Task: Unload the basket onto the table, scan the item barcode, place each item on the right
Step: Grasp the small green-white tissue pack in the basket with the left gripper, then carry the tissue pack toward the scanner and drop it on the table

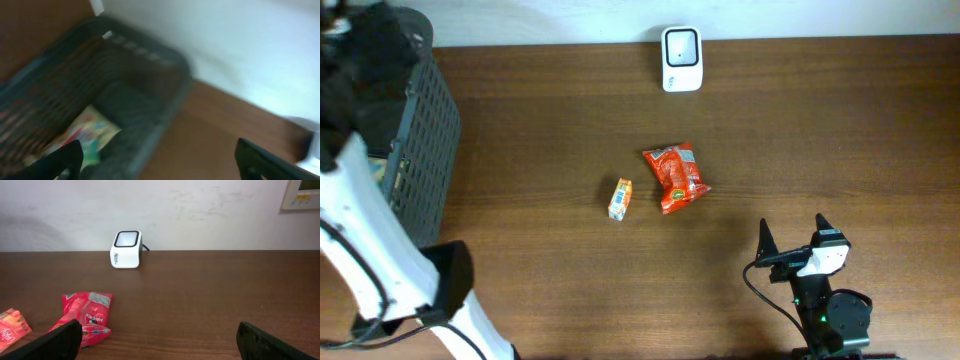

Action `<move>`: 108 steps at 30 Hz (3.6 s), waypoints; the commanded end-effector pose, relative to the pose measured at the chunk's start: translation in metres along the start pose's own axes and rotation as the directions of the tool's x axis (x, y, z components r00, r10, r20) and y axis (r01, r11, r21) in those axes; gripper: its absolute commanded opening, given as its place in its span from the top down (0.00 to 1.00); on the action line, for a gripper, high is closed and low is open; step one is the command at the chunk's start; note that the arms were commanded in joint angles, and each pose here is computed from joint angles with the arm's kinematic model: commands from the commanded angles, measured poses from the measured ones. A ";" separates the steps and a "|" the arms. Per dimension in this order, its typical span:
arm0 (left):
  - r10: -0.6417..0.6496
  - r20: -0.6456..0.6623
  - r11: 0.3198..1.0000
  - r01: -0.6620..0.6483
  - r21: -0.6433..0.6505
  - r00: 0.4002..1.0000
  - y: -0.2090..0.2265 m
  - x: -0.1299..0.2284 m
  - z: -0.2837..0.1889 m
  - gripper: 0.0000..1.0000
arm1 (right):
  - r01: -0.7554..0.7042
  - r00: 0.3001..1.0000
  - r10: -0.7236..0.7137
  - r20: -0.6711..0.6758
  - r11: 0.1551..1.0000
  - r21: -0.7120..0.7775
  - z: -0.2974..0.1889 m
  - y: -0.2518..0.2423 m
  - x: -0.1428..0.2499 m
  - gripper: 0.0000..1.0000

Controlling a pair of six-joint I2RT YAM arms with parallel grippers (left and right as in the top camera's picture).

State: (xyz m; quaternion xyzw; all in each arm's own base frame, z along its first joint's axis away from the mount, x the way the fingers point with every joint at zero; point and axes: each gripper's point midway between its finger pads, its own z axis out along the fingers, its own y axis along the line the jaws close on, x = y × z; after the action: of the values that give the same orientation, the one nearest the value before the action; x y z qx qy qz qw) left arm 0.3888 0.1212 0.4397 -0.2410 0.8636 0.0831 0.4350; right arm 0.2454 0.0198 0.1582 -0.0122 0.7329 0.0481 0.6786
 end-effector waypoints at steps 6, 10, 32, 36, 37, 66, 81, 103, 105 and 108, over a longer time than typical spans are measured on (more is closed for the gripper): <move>-0.189 -0.235 0.953 0.120 -0.280 0.953 0.106 0.044 0.087 0.01 | -0.004 1.000 0.004 -0.005 1.000 0.019 0.000 -0.004 0.003 0.02; -0.222 -0.292 0.938 0.123 -0.323 0.930 0.126 0.063 0.116 0.01 | -0.004 1.000 0.004 -0.005 1.000 0.019 0.000 -0.004 0.003 0.02; -0.313 -0.458 0.873 0.062 -0.484 0.832 0.185 0.211 0.238 0.16 | -0.004 1.000 0.004 -0.005 1.000 0.019 0.000 -0.004 0.003 0.02; -0.307 -0.465 0.875 0.054 -0.482 0.830 0.186 0.228 0.248 0.28 | -0.004 1.000 0.004 -0.005 1.000 0.019 0.000 -0.004 0.003 0.02; -0.306 -0.464 0.873 0.051 -0.484 0.832 0.187 0.230 0.249 0.28 | -0.004 1.000 0.004 -0.005 1.000 0.019 0.000 -0.004 0.003 0.02; -0.291 -0.434 0.916 0.117 -0.384 0.852 0.186 0.170 0.233 0.34 | -0.004 1.000 0.004 -0.005 1.000 0.019 0.000 -0.004 0.003 0.02; -0.305 -0.574 0.894 0.021 -0.447 0.760 0.202 0.243 0.277 0.41 | -0.004 1.000 0.004 -0.005 1.000 0.019 0.000 -0.004 0.003 0.02; -0.300 -0.518 0.906 0.069 -0.418 0.801 0.190 0.155 0.225 1.00 | -0.004 1.000 0.004 -0.005 1.000 0.019 0.000 -0.004 0.003 0.02; -0.293 -0.448 0.920 0.121 -0.374 0.845 0.179 0.116 0.203 1.00 | -0.004 1.000 0.004 -0.005 1.000 0.019 0.000 -0.004 0.003 0.02; -0.262 -0.313 0.933 0.157 -0.324 0.913 0.163 0.064 0.163 1.00 | -0.004 1.000 0.004 -0.005 1.000 0.019 0.000 -0.004 0.003 0.02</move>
State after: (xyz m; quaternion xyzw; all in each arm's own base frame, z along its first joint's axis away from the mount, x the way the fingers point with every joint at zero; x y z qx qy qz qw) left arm 0.3816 0.3090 0.2169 -0.4160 0.8878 0.1247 0.1523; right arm 0.2454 0.0198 0.1582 -0.0119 0.7329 0.0484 0.6785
